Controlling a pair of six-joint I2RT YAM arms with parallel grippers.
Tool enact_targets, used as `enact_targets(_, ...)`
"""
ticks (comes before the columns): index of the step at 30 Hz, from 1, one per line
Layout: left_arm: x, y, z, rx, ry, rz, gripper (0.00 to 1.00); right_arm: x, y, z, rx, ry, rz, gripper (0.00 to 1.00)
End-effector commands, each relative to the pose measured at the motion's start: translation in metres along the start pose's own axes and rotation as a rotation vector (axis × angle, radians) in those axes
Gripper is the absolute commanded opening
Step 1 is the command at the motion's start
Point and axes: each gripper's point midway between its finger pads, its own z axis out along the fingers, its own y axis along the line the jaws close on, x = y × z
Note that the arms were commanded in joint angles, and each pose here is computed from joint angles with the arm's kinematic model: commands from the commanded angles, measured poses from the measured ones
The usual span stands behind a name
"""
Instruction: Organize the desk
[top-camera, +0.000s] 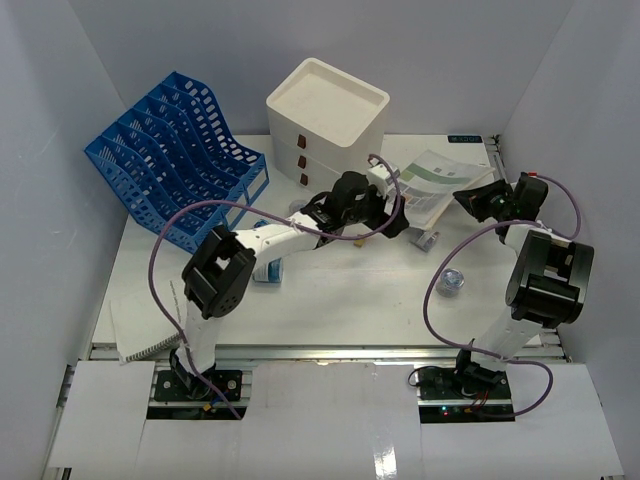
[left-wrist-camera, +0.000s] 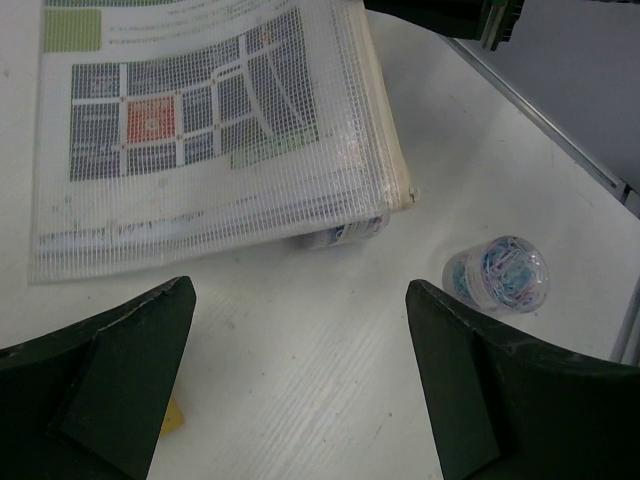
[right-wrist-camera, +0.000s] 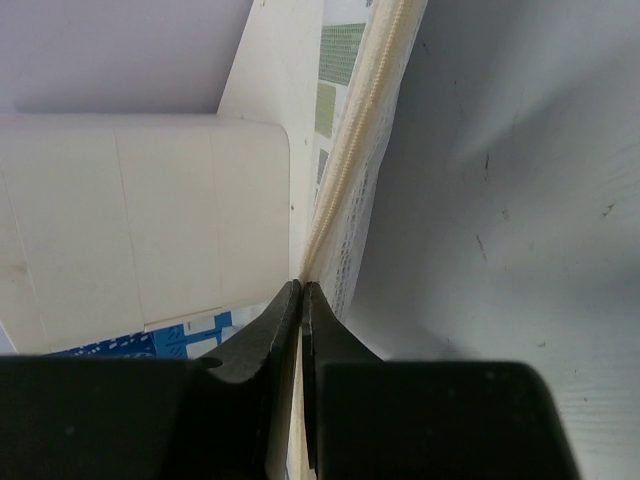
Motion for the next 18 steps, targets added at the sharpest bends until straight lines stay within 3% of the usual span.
enact_targets(1,-0.023,-0.008,0.023,-0.041,-0.021,0.155,0.97,0.004,0.034,-0.016,-0.102,0.013,-0.049,0.08)
enact_targets(8,-0.025,-0.023,0.055,-0.053,-0.033,0.238,0.97,0.019,0.037,-0.018,-0.116,0.042,-0.069,0.08)
enact_targets(18,-0.017,-0.044,0.06,-0.054,-0.008,0.281,0.92,0.035,0.045,-0.017,-0.128,0.065,-0.12,0.08)
